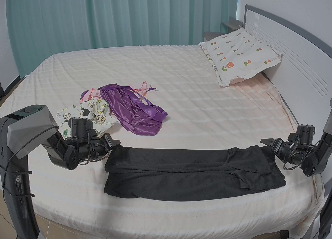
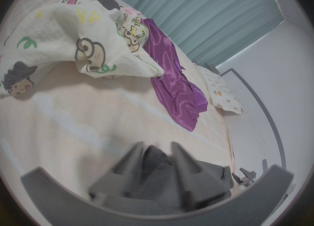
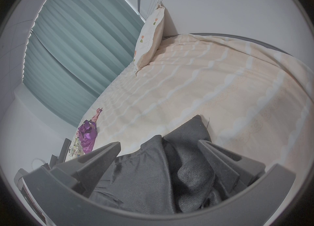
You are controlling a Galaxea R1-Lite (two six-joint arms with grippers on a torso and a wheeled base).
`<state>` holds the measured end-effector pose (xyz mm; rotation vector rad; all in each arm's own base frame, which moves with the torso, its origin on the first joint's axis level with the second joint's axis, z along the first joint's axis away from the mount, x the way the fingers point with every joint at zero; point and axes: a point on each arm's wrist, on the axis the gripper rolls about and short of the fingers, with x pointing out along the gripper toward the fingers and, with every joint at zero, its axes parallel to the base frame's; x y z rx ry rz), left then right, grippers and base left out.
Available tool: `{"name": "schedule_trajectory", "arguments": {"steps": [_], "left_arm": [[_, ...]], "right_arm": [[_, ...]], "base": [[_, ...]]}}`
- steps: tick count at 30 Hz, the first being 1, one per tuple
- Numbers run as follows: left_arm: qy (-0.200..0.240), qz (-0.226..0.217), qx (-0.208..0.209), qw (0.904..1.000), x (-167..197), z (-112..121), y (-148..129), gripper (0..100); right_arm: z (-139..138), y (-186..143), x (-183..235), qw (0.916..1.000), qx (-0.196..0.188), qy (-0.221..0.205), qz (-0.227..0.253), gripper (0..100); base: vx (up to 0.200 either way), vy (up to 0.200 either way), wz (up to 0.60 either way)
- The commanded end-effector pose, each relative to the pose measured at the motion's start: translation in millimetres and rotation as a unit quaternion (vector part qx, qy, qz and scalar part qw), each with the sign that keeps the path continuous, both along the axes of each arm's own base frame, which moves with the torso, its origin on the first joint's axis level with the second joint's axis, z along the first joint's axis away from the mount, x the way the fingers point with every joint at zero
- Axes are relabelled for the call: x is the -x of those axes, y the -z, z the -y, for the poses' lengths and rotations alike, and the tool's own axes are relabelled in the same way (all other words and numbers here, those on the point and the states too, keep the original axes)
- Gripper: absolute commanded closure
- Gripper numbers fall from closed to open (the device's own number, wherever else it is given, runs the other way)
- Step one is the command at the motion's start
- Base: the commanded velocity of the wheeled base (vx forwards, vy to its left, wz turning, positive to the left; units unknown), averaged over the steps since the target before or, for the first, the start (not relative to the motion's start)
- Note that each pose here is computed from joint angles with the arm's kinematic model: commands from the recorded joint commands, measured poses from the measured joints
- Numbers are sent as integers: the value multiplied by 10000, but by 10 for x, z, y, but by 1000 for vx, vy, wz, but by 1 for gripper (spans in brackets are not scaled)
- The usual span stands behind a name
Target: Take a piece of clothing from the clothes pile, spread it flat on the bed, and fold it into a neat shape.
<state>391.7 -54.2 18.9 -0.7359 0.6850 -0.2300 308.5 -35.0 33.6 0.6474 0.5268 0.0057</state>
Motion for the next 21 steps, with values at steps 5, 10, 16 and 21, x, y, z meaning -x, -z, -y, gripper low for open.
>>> {"name": "schedule_trajectory", "arguments": {"steps": [5,10,16,21], "left_arm": [[-97,-31,-38,9999,14,-32,17,100],[-551,4,-173,9983,11,-51,-16,100],[-976,-7,-85,9952,17,-66,-75,100],[-1080,-34,-127,9941,33,-73,-48,100]], "right_arm": [[6,0,0,10000,-1,9,3,0],[6,-9,1,10000,5,15,18,0],[45,-36,-2,9999,12,77,71,0],[46,-36,-10,9999,14,77,78,0]], "base": [[0,0,0],[0,0,0],[0,0,0],[0,0,0]]}}
